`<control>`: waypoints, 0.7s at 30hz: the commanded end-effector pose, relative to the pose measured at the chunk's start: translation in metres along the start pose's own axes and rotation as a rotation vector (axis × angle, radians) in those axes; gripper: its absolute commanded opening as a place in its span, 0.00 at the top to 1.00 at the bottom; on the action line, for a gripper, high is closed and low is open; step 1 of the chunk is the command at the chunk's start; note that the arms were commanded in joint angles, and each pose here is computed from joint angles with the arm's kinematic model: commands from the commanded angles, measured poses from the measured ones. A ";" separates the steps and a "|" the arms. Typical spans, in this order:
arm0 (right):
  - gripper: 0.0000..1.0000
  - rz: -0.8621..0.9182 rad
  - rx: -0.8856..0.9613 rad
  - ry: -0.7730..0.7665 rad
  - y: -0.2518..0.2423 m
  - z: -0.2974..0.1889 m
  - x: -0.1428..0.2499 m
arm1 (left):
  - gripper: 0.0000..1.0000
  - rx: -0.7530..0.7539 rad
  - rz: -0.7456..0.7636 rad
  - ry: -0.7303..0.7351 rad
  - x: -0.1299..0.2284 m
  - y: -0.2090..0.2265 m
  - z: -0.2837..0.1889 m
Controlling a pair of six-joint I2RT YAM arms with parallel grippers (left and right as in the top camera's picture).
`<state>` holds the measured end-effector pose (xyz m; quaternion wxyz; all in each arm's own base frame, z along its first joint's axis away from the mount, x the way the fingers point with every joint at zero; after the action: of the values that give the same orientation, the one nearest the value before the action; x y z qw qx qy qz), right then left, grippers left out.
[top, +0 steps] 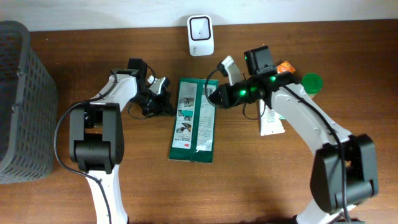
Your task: Scan the item barcode
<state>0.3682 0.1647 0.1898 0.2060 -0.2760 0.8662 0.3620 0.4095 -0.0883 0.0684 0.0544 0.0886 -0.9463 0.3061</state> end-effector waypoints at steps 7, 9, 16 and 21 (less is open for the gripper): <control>0.66 0.472 0.111 0.173 -0.056 0.040 0.043 | 0.94 -0.057 0.145 -0.076 -0.015 0.000 -0.027; 0.63 0.510 0.115 0.193 -0.062 0.048 0.050 | 0.76 -0.050 0.209 -0.116 -0.012 -0.016 -0.047; 0.63 0.582 0.105 0.221 -0.073 0.064 0.061 | 0.77 -0.009 0.311 -0.035 0.007 -0.038 -0.016; 0.64 0.573 0.102 0.222 -0.071 0.067 0.060 | 0.83 -0.010 0.335 -0.024 0.010 -0.045 -0.008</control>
<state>0.3772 0.1510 0.0826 0.0192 -0.0495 0.9410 0.3342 0.4111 -0.1187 0.0940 0.0016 -0.0540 -0.9537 0.2958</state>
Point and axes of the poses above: each gripper's point midway between its finger pads, its own z axis out along the fingers, its own y axis along the line the jaws close on, x = y × z, the point moved 9 cm from there along -z, back along the fingers, and after that the axes turned 14 degrees about -z, right-handed, at the moved point
